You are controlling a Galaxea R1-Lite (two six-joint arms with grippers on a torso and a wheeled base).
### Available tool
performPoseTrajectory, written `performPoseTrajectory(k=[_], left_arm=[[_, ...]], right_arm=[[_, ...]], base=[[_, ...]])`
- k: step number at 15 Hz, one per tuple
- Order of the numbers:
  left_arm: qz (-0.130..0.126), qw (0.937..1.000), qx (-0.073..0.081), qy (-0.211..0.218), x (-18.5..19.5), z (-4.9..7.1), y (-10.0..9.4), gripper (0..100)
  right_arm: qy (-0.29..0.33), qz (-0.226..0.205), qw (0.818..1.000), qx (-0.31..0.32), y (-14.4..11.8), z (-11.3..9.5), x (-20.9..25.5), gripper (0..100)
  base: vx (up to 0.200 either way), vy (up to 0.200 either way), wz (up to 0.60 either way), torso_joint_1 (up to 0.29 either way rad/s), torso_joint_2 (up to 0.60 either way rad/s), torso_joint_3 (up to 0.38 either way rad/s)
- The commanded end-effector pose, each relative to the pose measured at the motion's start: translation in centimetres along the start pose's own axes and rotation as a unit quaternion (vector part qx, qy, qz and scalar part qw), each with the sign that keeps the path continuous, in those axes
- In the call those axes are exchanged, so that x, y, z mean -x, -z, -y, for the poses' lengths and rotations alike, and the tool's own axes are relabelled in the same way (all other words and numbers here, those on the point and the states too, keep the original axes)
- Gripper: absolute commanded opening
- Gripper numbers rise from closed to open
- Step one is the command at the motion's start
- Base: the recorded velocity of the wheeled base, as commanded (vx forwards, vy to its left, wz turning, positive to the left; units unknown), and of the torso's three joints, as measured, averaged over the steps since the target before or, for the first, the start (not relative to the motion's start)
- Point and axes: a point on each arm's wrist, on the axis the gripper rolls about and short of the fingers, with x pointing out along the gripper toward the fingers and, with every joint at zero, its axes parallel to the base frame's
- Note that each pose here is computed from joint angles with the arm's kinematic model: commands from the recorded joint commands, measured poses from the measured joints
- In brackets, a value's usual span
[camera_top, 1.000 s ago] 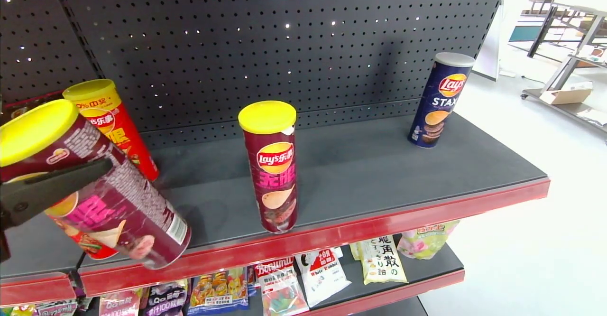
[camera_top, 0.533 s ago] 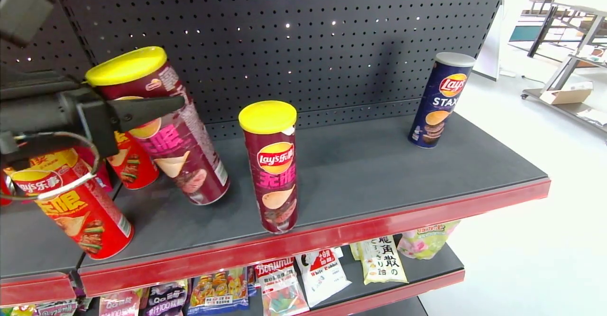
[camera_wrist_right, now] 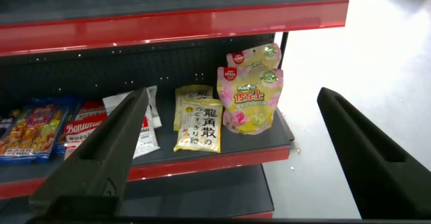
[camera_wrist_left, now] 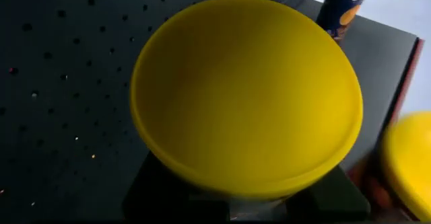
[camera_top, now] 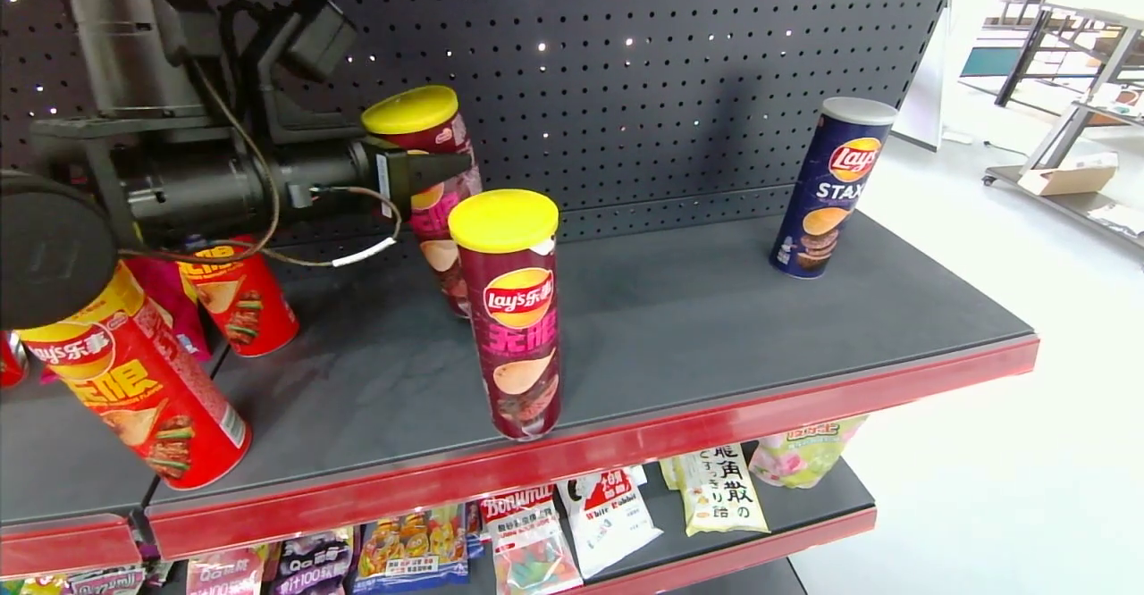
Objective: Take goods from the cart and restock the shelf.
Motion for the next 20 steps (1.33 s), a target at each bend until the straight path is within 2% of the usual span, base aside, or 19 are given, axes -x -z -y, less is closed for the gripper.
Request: performPoseTrajectory(k=[1, 3, 10, 20], left_arm=[[-0.014, 0.9999, -0.005, -0.004, -3.4, -1.2, 1.1, 0], [-0.022, 0.9996, -0.017, 0.002, -4.9, -1.4, 1.9, 0], [-0.020, 0.9997, -0.016, 0.003, -6.0, -1.7, 1.9, 0], [-0.032, 0.9992, -0.016, 0.016, -5.8, -1.4, 2.0, 0]], right_arm=[[-0.001, 0.001, 1.000, 0.000, 0.0, 0.0, 0.0, 100], [-0.001, 0.001, 1.000, 0.000, 0.0, 0.0, 0.0, 100], [0.000, 0.001, 1.000, 0.000, 0.0, 0.0, 0.0, 100], [-0.001, 0.001, 1.000, 0.000, 0.0, 0.0, 0.0, 100]], base=[[0.000, 0.000, 0.00, 0.000, 0.00, 0.000], [0.000, 0.000, 0.00, 0.000, 0.00, 0.000], [0.000, 0.000, 0.00, 0.000, 0.00, 0.000], [0.000, 0.000, 0.00, 0.000, 0.00, 0.000]])
